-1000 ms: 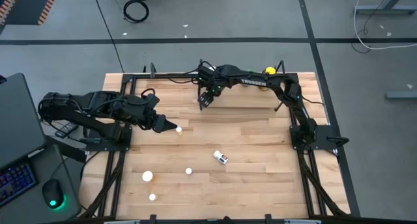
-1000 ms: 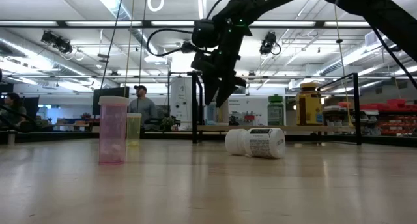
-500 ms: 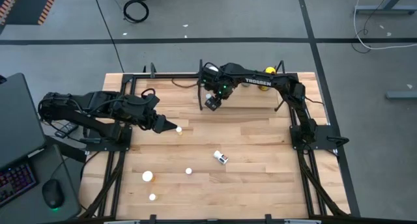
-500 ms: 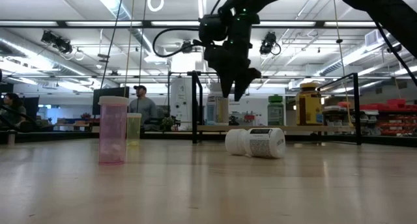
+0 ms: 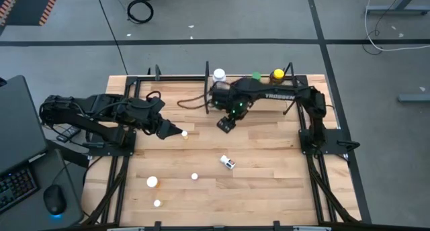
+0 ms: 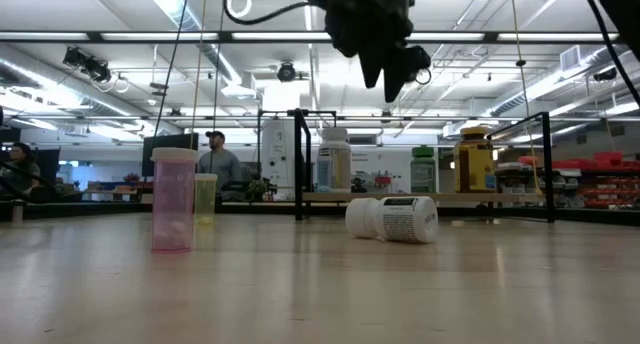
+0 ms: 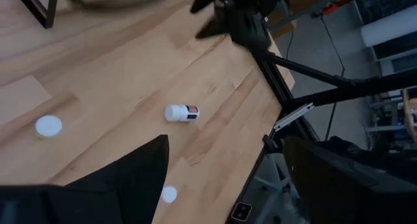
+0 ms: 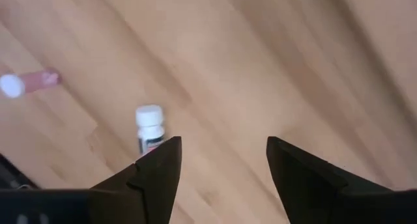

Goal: Pick and place medicine bottles onto shelf by color
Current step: Put the small white bottle pill bottle on the shelf

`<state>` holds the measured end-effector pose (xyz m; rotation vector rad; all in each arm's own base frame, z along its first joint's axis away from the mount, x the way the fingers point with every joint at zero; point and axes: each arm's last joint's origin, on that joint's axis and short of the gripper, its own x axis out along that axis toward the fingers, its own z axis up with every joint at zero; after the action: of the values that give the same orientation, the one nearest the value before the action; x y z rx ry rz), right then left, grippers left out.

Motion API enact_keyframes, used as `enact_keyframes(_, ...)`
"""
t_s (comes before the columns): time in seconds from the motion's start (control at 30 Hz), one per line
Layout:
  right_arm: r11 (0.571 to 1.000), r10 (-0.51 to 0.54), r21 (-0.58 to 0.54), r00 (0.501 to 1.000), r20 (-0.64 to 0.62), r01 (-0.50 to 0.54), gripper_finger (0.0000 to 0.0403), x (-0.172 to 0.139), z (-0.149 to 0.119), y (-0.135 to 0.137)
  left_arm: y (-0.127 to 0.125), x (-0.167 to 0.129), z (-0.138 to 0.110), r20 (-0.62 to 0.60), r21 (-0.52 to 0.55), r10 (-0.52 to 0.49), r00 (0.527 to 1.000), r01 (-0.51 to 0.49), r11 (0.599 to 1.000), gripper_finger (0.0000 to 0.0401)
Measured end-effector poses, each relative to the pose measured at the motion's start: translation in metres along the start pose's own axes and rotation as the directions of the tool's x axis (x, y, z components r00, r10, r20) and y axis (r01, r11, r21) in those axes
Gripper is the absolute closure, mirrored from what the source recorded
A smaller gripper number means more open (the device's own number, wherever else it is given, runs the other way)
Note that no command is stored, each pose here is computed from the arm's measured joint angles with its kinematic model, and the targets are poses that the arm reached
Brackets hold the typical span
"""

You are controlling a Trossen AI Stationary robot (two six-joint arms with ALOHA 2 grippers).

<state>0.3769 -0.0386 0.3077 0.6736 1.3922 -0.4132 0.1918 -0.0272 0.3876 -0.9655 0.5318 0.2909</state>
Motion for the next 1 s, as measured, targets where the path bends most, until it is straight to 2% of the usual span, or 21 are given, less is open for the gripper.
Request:
enact_keyframes(0.27, 0.999, 0.051, 0.013, 0.999, -0.007, -0.051, 0.0169, 0.042, -0.017, 0.059, 0.002, 0.000, -0.004, -0.096, 0.078, -0.012, 0.995, 0.019, 0.997, 0.0095)
enact_keyframes(0.47, 0.998, 0.053, 0.021, 0.996, -0.078, -0.051, 0.0169, 0.088, -0.021, 0.084, 0.004, 0.000, -0.006, -0.142, 0.080, 0.001, 0.990, 0.010, 0.997, 0.0095)
enact_keyframes(0.7, 0.999, 0.042, 0.012, 0.984, -0.175, -0.040, 0.0169, 0.135, -0.023, 0.096, 0.003, -0.001, -0.008, -0.198, 0.085, -0.025, 0.980, 0.043, 0.995, 0.0095)
enact_keyframes(1.0, 1.000, 0.021, 0.004, 0.985, -0.170, -0.021, 0.0169, 0.149, -0.018, 0.095, 0.003, -0.001, -0.010, -0.240, 0.074, -0.043, 0.970, 0.063, 0.995, 0.0095)
